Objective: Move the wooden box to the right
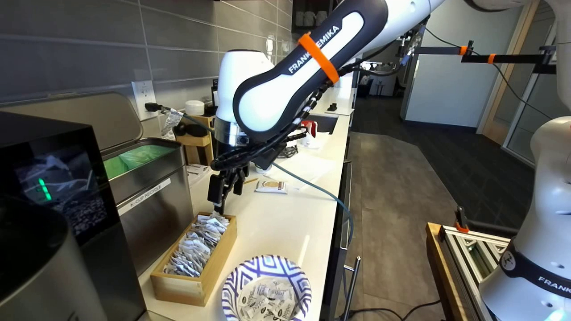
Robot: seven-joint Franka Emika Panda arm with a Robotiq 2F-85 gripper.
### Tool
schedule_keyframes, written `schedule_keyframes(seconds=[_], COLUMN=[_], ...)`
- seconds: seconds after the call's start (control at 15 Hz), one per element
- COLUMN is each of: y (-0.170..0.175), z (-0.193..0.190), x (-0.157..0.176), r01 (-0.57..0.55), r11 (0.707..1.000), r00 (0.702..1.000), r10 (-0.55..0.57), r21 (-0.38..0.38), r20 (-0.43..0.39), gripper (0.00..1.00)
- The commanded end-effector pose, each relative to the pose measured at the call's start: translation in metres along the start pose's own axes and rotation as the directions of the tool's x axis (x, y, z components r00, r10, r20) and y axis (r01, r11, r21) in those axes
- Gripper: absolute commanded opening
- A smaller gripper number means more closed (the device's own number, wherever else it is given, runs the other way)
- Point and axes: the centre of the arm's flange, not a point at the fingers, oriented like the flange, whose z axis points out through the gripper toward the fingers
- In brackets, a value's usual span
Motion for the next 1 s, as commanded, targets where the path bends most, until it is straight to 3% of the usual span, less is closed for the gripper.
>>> schedule_keyframes(seconds=[0.0,0.4,0.93], y=[-0.008,-0.015,-0.017], z=[0.007,0.015,-0.005], x=[0.013,0.02,0.007], r01=[0.053,0.104,0.138], r11=[0.999,0.994,0.989], r00=[0.998,0.991,0.989], r10=[-0.053,-0.105,-0.14], r21=[0.006,0.018,0.047], r20=[0.036,0.081,0.055], gripper=[1.0,1.0,1.0])
